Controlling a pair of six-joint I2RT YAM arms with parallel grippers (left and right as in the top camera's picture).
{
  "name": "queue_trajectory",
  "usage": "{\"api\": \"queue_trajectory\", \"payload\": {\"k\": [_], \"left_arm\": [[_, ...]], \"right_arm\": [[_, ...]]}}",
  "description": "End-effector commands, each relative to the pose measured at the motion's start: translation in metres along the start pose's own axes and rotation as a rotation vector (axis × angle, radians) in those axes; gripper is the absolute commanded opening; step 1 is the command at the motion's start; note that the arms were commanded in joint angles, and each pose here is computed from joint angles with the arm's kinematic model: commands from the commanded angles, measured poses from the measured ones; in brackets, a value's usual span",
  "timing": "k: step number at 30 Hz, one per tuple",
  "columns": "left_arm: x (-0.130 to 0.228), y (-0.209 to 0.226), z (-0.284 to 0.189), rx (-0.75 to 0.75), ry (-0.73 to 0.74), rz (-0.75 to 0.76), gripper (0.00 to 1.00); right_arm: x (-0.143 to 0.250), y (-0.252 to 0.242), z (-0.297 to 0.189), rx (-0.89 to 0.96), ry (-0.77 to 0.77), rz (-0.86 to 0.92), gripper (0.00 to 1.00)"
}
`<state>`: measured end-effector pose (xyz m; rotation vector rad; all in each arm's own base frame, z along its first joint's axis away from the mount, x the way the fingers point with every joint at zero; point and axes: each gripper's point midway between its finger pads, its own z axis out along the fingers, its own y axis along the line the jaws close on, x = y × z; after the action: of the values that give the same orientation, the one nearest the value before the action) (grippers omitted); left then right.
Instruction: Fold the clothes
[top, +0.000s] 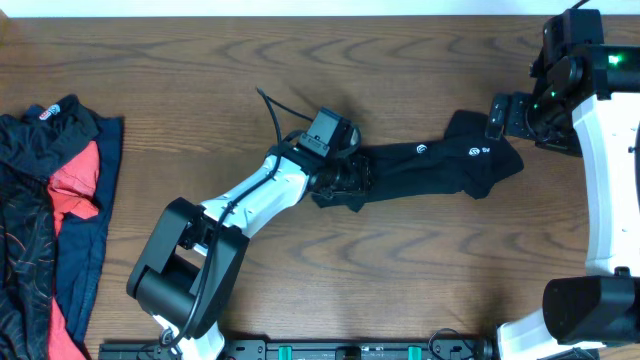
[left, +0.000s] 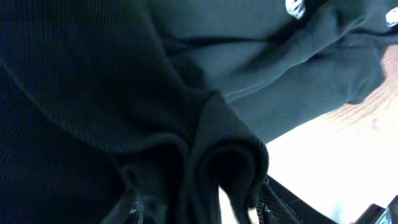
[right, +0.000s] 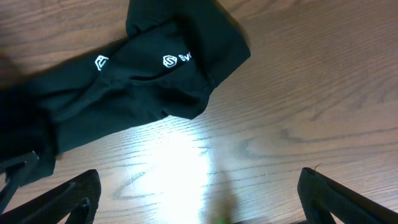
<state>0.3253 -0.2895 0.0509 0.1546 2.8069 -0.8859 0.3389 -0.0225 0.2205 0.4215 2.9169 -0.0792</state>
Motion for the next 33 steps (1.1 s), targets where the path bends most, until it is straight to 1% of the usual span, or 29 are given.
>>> {"api": "queue_trajectory", "payload": {"k": [1, 8, 9, 10, 14, 15, 16, 18, 21, 24, 28, 33], "left_arm": [[-0.014, -0.025, -0.006, 0.050, -0.031, 0.042, 0.57], [-0.030, -0.066, -0.015, 0.107, -0.079, 0.113, 0.59], [-0.030, -0.071, -0.015, 0.116, -0.084, 0.124, 0.60], [-0.030, -0.075, -0.014, 0.124, -0.089, 0.133, 0.64], [-0.027, -0.083, -0.012, 0.132, -0.092, 0.157, 0.65], [-0.027, -0.079, -0.012, 0.120, -0.090, 0.150, 0.66], [-0.028, -0.068, -0.012, 0.083, -0.090, 0.130, 0.70], [-0.030, -0.044, -0.015, 0.006, -0.083, 0.083, 0.73], [-0.030, -0.007, -0.025, -0.072, -0.046, 0.014, 0.74], [-0.036, 0.016, -0.037, -0.101, -0.042, -0.027, 0.73], [-0.044, 0.027, -0.042, -0.101, -0.058, -0.055, 0.73], [-0.042, 0.017, -0.031, -0.087, -0.054, -0.024, 0.74]], "right_arm": [[0.001, 0.004, 0.000, -0.006, 0.001, -0.023, 0.99], [0.002, 0.004, 0.000, -0.006, 0.005, -0.024, 0.99], [0.002, 0.004, 0.000, -0.006, 0.005, -0.024, 0.99], [0.002, 0.004, 0.000, -0.005, 0.005, -0.023, 0.99], [0.002, 0.004, 0.000, -0.004, 0.008, -0.024, 0.99], [0.003, 0.003, 0.000, -0.004, 0.009, -0.024, 0.99], [0.003, 0.003, 0.000, -0.003, 0.010, -0.027, 0.99], [0.004, 0.003, 0.002, -0.002, 0.015, -0.027, 0.99], [0.006, 0.002, 0.003, 0.001, 0.025, -0.028, 0.99], [0.006, 0.003, 0.003, 0.000, 0.024, -0.028, 0.99], [0.005, 0.003, 0.003, -0.001, 0.022, -0.028, 0.99], [0.005, 0.003, 0.003, -0.001, 0.021, -0.028, 0.99]]}}
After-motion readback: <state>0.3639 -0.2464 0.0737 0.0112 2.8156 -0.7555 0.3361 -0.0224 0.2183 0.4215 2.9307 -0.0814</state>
